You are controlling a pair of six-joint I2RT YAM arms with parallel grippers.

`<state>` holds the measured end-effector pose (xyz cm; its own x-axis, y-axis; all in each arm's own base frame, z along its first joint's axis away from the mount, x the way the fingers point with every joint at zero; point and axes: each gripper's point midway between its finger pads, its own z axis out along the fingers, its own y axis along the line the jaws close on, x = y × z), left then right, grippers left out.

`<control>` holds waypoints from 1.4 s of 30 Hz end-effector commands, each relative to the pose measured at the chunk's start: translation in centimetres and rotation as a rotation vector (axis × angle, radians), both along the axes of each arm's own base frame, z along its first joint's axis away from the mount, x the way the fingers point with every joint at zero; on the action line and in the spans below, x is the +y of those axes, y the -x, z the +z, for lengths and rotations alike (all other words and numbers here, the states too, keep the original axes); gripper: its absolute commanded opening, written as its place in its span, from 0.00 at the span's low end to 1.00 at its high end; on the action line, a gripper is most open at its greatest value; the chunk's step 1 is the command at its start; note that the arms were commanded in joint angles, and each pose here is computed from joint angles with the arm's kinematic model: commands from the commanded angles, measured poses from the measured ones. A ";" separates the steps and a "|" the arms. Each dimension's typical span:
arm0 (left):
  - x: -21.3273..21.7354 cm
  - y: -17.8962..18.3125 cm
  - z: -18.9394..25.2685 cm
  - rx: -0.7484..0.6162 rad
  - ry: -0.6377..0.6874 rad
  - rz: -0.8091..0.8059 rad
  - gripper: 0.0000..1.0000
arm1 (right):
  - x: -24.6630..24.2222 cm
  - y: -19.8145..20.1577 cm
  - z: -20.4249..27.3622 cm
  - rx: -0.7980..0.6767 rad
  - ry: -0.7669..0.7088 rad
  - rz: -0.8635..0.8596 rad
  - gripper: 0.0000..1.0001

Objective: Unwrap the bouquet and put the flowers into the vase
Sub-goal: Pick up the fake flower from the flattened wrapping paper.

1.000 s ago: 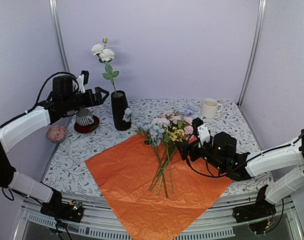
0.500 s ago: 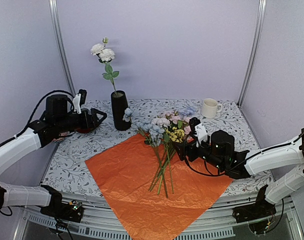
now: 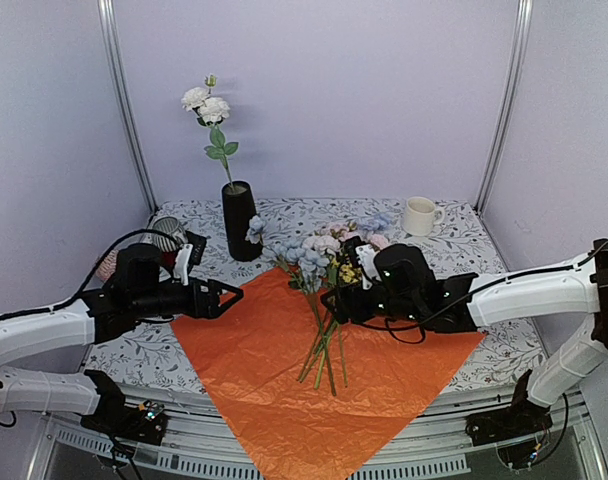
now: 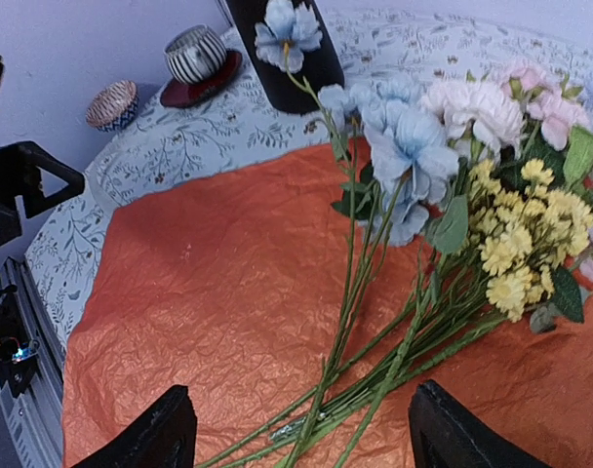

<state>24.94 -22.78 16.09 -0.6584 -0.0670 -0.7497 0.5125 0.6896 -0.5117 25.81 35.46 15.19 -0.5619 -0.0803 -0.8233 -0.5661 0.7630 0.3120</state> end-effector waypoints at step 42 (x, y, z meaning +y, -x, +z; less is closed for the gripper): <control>-0.7 2.1 2.1 -0.254 0.067 -0.086 0.90 | 5.4 -2.6 -12.9 0.414 0.374 -0.199 0.28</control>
<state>23.01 -23.15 17.81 -0.4720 -0.0733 -0.8785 0.6710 0.6165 -0.4119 28.04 40.72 2.81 -0.8610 -0.1849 -0.4738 -0.2984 0.9380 0.1763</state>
